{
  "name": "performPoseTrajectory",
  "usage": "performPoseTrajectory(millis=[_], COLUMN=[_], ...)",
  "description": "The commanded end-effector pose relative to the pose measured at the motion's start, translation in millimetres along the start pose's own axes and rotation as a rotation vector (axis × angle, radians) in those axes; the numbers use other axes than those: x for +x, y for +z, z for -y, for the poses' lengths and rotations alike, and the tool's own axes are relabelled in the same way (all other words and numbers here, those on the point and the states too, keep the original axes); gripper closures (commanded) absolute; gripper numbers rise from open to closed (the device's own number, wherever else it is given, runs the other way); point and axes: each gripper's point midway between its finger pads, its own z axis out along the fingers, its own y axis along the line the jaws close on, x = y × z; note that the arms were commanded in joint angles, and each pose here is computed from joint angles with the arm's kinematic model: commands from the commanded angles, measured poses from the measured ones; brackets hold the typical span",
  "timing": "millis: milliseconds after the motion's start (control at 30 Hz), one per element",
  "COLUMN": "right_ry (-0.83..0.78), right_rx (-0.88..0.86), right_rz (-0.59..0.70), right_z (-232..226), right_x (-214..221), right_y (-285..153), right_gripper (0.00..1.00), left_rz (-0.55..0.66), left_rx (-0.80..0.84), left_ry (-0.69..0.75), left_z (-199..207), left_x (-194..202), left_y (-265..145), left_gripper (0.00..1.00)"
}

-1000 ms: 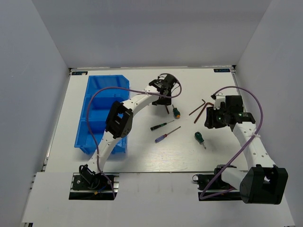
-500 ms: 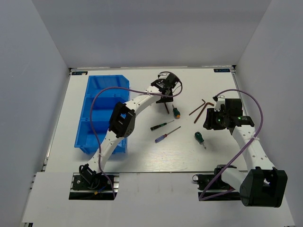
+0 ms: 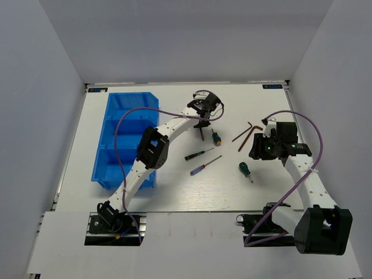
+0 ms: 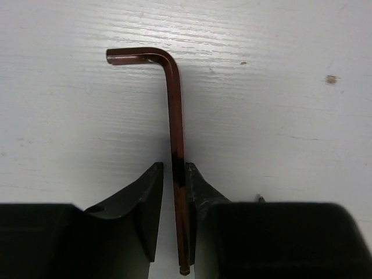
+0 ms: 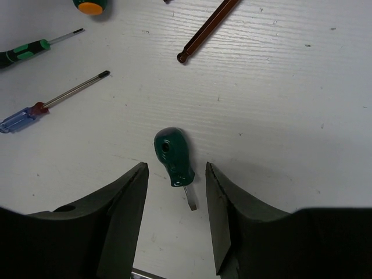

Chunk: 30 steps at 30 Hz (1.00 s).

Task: Sort the tools into containers

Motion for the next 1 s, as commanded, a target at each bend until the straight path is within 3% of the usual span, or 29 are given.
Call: performPoseTrajectory(millis=[0, 233, 433, 533, 767, 900, 967], right_ry=[0.023, 0.025, 0.023, 0.023, 0.016, 0.023, 0.05], right_rx=[-0.01, -0.018, -0.022, -0.012, -0.01, -0.01, 0.007], right_rz=[0.042, 0.055, 0.058, 0.064, 0.072, 0.071, 0.076], right_z=[-3, -5, -6, -4, -6, -6, 2], right_x=[-8, -10, -11, -14, -18, -19, -21], right_y=[-2, -2, -4, -5, -9, -10, -11], right_gripper=[0.5, 0.5, 0.5, 0.5, 0.5, 0.51, 0.51], left_rz=[-0.113, -0.22, -0.266, -0.308, -0.368, -0.403, -0.412], left_rx=[-0.167, -0.323, -0.24, -0.215, -0.095, -0.047, -0.05], left_ry=[0.122, 0.234, 0.237, 0.247, 0.297, 0.324, 0.338], left_z=[-44, -95, -91, -91, -87, -83, -86], left_x=[41, 82, 95, 109, 140, 148, 151], left_y=[5, 3, 8, 11, 21, 20, 20], left_gripper=[0.68, 0.66, 0.57, 0.57, 0.69, 0.82, 0.94])
